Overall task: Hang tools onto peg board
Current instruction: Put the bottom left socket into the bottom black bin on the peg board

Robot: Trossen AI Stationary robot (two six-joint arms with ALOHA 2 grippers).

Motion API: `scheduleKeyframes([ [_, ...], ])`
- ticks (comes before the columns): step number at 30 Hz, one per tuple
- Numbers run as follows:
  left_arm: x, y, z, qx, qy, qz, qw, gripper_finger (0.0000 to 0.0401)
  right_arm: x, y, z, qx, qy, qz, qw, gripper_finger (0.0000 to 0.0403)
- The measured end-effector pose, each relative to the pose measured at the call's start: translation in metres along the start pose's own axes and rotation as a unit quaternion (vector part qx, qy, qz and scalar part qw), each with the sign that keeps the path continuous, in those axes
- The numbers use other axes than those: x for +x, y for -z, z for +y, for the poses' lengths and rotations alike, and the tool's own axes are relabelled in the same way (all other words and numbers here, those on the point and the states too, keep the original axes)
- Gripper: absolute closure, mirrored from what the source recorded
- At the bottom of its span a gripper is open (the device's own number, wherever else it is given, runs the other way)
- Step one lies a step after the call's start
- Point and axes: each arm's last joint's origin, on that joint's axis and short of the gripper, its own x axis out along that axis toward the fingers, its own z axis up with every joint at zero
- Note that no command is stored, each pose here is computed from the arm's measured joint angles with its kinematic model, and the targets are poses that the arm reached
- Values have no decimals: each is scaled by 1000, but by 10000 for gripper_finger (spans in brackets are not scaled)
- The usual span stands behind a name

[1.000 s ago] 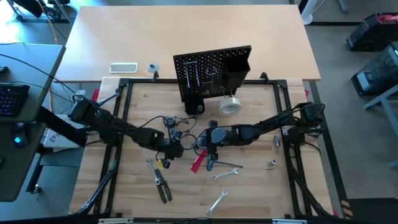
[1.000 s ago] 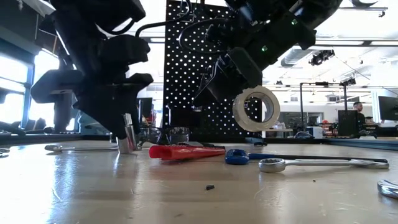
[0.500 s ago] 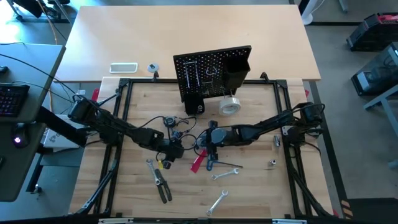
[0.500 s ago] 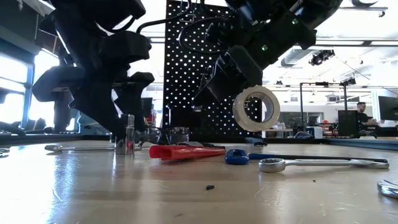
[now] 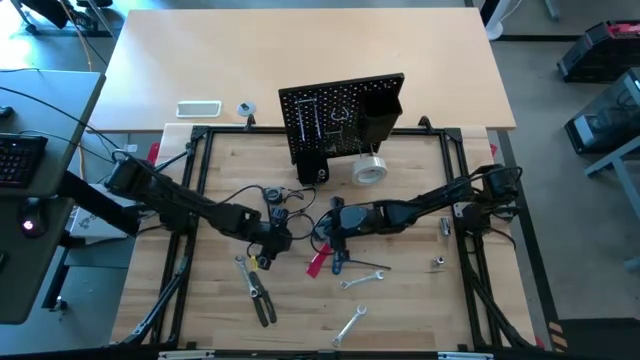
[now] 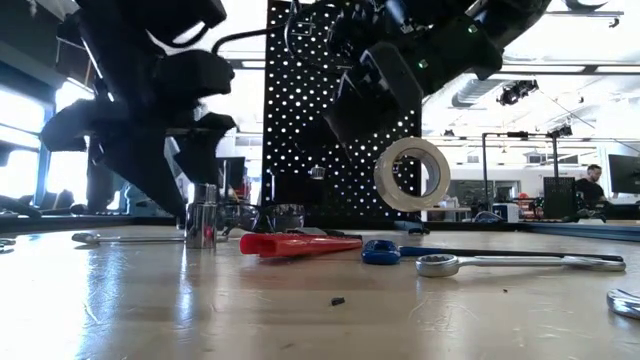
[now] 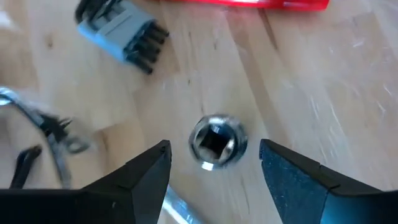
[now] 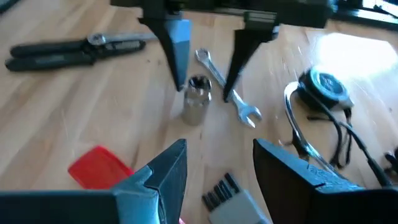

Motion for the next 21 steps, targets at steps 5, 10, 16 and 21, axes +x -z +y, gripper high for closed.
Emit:
scheduleKeyframes([
  [5, -24, 4, 6, -11, -25, 0, 1000, 164, 0, -5, -1, -6, 2, -27, 1000, 226],
  [10, -50, 13, 12, -29, -55, 5, 998, 164, 0, -10, -5, -3, 3, -53, 999, 226],
  [16, -64, 36, 11, -85, -49, -15, 995, 164, 0, -15, -8, 0, -8, -83, 997, 226],
  [21, -57, 54, 3, -144, -9, -63, 987, 164, -1, -19, -9, -11, -16, -107, 994, 226],
])
